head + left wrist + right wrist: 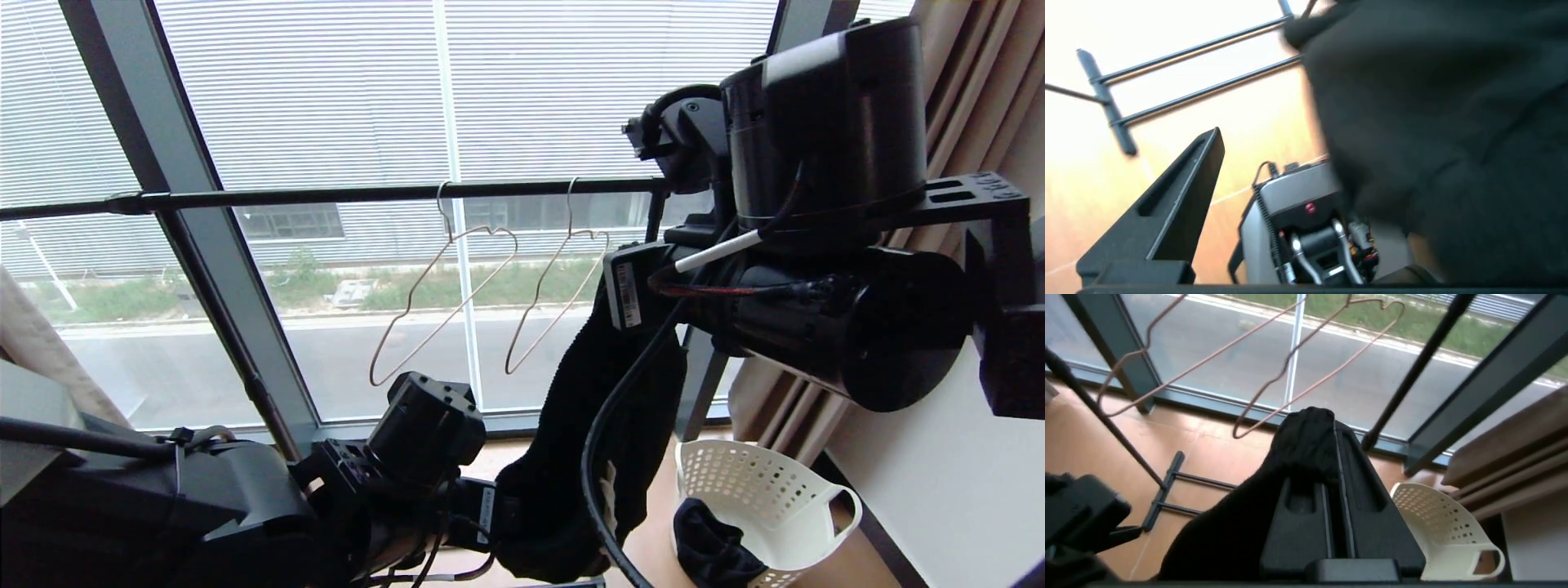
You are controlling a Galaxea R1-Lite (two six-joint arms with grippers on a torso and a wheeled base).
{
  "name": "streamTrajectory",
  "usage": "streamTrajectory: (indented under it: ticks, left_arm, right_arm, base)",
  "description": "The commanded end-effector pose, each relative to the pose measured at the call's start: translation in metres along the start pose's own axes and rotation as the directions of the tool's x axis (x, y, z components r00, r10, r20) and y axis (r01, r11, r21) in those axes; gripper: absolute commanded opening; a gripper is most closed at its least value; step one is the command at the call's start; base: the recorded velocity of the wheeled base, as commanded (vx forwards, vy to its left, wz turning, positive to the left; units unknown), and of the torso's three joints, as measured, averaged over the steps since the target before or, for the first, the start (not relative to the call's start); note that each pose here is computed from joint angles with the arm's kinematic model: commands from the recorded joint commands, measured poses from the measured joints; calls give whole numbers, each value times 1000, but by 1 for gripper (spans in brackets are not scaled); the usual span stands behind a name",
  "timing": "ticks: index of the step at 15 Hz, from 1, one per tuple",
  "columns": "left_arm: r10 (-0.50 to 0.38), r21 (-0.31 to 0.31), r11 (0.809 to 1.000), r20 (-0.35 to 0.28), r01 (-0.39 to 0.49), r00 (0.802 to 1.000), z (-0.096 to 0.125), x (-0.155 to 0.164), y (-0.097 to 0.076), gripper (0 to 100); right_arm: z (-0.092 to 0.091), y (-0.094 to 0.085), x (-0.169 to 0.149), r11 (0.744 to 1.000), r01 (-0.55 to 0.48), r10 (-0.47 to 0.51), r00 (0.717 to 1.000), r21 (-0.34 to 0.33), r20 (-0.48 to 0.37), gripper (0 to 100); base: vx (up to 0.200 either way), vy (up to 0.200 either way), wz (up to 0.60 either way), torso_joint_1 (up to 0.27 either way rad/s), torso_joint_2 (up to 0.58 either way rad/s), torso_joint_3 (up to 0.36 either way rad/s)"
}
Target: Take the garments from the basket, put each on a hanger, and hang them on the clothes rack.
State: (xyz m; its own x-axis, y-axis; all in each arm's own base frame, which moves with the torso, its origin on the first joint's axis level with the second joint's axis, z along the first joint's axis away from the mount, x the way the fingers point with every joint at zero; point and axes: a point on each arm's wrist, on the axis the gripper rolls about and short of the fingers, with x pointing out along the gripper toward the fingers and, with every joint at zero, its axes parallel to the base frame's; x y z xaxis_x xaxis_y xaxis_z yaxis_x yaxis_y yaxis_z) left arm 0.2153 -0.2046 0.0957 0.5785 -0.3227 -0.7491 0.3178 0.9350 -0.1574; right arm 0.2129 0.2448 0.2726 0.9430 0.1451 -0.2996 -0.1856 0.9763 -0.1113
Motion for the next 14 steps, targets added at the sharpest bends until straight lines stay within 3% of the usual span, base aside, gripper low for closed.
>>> streamTrajectory:
  ticks: [1,6,10,11,14]
  left_arm:
    - [5,0,1000,3,-5,1000,-3,-5,2,100]
    - [1,-8,1000,44,0,999,-5,-28,8,100]
    - [-10,-12,1000,78,11,997,-5,-43,11,100]
    - [-11,-13,1000,80,12,997,-4,-44,11,0]
    - [-6,-13,1000,111,8,994,1,-49,12,0]
  right_arm:
    - [-1,-12,2,999,36,-36,999,11,-4,0]
    - [-18,-52,22,985,169,-168,986,46,-24,0]
    - [-34,-70,26,975,211,-210,978,77,-19,0]
    - [-36,-71,26,974,213,-213,977,79,-19,0]
    - [-57,-72,28,973,211,-212,977,97,3,0]
  base:
    - [0,0,0,0,0,0]
    - [0,0,0,0,0,0]
    - [0,0,0,0,0,0]
    - [0,0,0,0,0,0]
    - [0,0,0,0,0,0]
